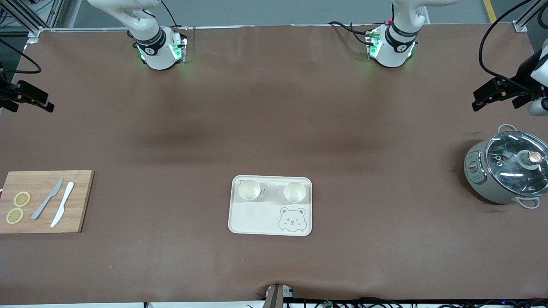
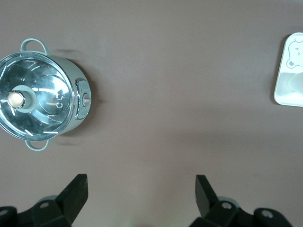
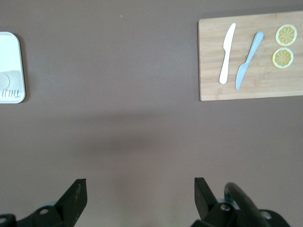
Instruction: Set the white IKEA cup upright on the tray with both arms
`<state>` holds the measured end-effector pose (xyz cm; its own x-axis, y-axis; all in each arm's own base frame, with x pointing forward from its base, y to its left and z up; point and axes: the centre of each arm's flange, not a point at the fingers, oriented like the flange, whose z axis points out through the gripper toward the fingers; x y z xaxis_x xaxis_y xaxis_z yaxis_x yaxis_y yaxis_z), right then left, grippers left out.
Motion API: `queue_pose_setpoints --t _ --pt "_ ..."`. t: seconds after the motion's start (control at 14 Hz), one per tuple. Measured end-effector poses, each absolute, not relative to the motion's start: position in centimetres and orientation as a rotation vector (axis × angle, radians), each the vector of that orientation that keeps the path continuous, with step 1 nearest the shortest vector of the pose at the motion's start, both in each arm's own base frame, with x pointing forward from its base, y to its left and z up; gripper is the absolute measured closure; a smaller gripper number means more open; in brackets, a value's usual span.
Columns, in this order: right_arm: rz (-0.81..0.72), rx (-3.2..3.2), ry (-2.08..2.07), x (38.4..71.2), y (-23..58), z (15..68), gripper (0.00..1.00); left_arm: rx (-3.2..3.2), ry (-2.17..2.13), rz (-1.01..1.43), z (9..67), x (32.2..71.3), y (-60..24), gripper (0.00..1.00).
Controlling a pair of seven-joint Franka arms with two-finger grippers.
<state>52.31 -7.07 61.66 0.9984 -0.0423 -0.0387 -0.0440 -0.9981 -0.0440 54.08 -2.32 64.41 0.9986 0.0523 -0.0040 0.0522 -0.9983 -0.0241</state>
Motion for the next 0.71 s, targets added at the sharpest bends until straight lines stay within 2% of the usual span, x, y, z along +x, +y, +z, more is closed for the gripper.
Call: queue_pose_setpoints --t 0.71 --pt "0.069 -3.095 0.089 52.18 -6.62 61.79 0.00 -3.117 -0.082 -0.006 64.78 54.06 -2.32 0.00"
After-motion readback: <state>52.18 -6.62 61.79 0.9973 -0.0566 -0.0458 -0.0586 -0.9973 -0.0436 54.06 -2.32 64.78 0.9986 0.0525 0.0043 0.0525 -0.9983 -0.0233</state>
